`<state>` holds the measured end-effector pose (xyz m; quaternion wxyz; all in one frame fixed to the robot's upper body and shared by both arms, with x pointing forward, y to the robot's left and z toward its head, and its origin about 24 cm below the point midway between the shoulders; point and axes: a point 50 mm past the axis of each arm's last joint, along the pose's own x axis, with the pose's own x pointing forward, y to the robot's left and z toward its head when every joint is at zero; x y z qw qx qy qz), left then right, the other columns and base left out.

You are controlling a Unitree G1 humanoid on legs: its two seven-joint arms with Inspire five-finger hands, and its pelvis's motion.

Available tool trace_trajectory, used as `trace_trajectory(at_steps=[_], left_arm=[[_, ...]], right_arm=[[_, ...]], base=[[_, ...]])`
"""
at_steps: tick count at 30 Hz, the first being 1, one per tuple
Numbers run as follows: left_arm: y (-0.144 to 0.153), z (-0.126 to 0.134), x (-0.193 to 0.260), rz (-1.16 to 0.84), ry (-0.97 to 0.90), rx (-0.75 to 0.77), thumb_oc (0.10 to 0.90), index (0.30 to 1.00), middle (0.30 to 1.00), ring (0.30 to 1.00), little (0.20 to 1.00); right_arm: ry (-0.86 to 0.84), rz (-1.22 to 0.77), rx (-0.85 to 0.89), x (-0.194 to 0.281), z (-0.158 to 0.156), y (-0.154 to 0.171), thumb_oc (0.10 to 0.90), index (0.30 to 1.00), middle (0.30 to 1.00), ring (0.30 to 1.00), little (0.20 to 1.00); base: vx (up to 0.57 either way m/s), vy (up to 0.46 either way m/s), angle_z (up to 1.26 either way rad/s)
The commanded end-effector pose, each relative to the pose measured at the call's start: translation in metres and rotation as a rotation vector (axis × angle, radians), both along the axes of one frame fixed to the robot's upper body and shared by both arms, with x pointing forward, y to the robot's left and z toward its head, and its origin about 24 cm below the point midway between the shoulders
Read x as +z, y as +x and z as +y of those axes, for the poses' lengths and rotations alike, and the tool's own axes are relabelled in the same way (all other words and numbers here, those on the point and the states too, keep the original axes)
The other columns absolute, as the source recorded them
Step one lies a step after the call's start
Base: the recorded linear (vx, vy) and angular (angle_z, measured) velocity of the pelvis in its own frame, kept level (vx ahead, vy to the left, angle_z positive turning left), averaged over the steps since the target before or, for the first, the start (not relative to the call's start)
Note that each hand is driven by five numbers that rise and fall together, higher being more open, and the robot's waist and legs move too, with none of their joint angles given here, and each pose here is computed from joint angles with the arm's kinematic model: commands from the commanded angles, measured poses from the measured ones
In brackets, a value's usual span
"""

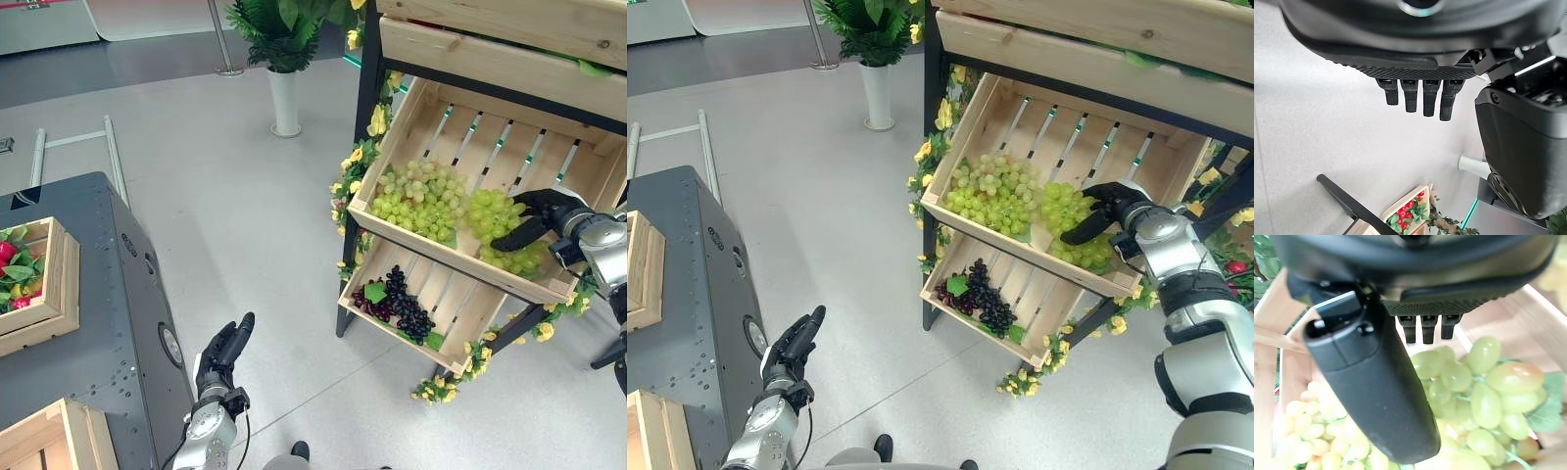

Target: Pick up the fruits from the basket on one side to the basket on the other side

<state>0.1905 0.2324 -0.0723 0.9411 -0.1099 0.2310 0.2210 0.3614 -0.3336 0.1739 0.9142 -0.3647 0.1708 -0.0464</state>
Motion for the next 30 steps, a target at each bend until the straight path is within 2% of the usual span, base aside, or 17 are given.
trace_trajectory(at_steps=[1, 5, 12, 17, 19, 24, 27, 30], left_arm=[[0.031, 0.001, 0.033, -0.185, 0.064, -0.102, 0.800, 0.900, 0.900, 0.900, 0.900], [0.031, -0.001, 0.032, -0.188, 0.056, -0.106, 0.800, 0.900, 0.900, 0.900, 0.900], [0.030, -0.001, 0.032, -0.186, 0.060, -0.095, 0.800, 0.900, 0.900, 0.900, 0.900], [0.030, -0.002, 0.033, -0.192, 0.053, -0.070, 0.800, 0.900, 0.900, 0.900, 0.900], [0.030, -0.001, 0.034, -0.195, 0.051, -0.061, 0.800, 0.900, 0.900, 0.900, 0.900], [0.033, -0.003, 0.037, -0.209, 0.044, -0.012, 0.800, 0.900, 0.900, 0.900, 0.900], [0.036, -0.003, 0.038, -0.211, 0.046, 0.006, 0.800, 0.900, 0.900, 0.900, 0.900], [0.038, -0.003, 0.039, -0.214, 0.049, 0.015, 0.800, 0.900, 0.900, 0.900, 0.900]], right_arm=[[-0.076, -0.313, 0.041, 0.094, 0.007, 0.009, 0.800, 0.900, 0.900, 0.900, 0.900], [-0.095, -0.357, 0.044, 0.096, 0.013, 0.010, 0.800, 0.900, 0.900, 0.900, 0.900], [-0.093, -0.588, 0.081, 0.112, 0.041, 0.007, 0.800, 0.900, 0.900, 0.900, 0.900], [-0.049, -0.770, 0.225, 0.111, 0.087, -0.006, 0.800, 0.900, 0.900, 0.900, 0.900], [-0.047, -0.804, 0.255, 0.108, 0.096, -0.010, 0.800, 0.900, 0.900, 0.900, 0.900], [-0.036, -0.944, 0.398, 0.105, 0.130, -0.039, 0.800, 0.900, 0.900, 0.900, 0.900], [0.041, -0.971, 0.528, 0.100, 0.152, -0.056, 0.800, 0.900, 0.900, 0.900, 0.900], [0.203, -0.919, 0.696, 0.091, 0.174, -0.069, 0.800, 0.900, 0.900, 0.900, 0.900]], base=[[0.00, 0.000, 0.00], [0.00, 0.000, 0.00], [0.00, 0.000, 0.00], [-0.03, 0.015, -0.07], [0.00, 0.006, -0.04], [0.00, 0.008, -0.06], [0.00, 0.001, -0.12], [0.00, -0.003, -0.14]])
